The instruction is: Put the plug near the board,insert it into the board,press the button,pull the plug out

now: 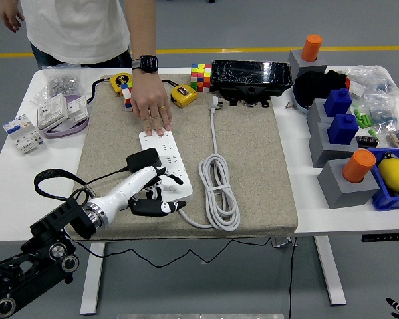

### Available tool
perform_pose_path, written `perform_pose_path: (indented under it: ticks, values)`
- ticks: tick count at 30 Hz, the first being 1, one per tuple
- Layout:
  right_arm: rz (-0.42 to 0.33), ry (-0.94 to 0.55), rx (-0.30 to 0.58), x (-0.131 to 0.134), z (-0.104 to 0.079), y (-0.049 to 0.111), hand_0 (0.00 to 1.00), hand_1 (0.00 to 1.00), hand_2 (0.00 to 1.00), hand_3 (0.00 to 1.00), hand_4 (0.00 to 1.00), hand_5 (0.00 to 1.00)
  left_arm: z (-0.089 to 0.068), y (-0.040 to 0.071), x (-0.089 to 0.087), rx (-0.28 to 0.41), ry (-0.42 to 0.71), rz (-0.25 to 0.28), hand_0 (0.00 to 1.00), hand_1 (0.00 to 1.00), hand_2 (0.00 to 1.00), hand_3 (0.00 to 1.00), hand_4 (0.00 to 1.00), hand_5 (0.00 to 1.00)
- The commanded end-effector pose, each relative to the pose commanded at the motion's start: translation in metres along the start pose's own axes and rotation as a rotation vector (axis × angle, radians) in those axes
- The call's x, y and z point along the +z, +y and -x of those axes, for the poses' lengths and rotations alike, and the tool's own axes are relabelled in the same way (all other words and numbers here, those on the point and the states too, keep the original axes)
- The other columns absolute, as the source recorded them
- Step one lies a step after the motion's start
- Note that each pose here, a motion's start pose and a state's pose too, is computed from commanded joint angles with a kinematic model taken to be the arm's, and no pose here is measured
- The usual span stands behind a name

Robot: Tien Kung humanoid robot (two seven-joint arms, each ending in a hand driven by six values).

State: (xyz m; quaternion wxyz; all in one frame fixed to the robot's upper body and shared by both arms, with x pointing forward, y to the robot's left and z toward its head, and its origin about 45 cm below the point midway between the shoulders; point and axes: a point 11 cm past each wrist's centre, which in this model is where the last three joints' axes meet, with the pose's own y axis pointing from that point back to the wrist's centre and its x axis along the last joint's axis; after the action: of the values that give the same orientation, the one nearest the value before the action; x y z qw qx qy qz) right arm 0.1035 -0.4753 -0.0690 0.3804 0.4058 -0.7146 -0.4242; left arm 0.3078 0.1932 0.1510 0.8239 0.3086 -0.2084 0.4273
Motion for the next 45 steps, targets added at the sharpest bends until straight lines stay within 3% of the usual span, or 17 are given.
perform_pose_path:
  ticks: [1,13,18,19,25,34,45]
  values:
    - [0.000,0.000,0.000,0.000,0.000,0.000,0.561,0.640,0.625,0.604,0.968,0.502,0.000,0.000,0.000,0.000,0.002,0.003,0.232,0.221,0.324,0.632,0.823,0.376]
    - [0.000,0.002,-0.001,0.000,0.000,0.000,0.561,0.640,0.625,0.604,0.968,0.501,-0.001,0.000,0.001,-0.004,-0.002,0.003,0.253,0.248,0.361,0.625,0.820,0.376]
    - [0.000,0.001,0.000,0.000,0.000,0.000,0.561,0.640,0.625,0.604,0.968,0.501,0.000,0.000,-0.003,-0.014,-0.015,-0.029,0.253,0.248,0.361,0.625,0.820,0.376]
    - [0.000,0.001,0.000,0.000,0.000,0.000,0.562,0.639,0.625,0.605,0.968,0.501,0.001,-0.001,-0.005,-0.019,-0.031,-0.045,0.133,0.093,0.178,0.673,0.821,0.369]
    - [-0.003,0.005,-0.001,-0.002,0.000,0.000,0.563,0.640,0.625,0.604,0.968,0.502,0.002,-0.002,-0.007,-0.016,-0.099,-0.059,0.105,0.082,0.164,0.657,0.826,0.368]
    - [-0.005,0.011,0.000,-0.004,-0.001,0.000,0.563,0.641,0.625,0.604,0.968,0.501,0.001,-0.002,-0.010,-0.001,-0.123,-0.051,0.091,0.078,0.162,0.671,0.831,0.371]
    - [-0.006,0.014,0.002,-0.005,-0.002,0.000,0.563,0.642,0.625,0.604,0.968,0.501,0.003,-0.005,-0.017,-0.006,-0.135,-0.081,0.091,0.079,0.162,0.690,0.838,0.375]
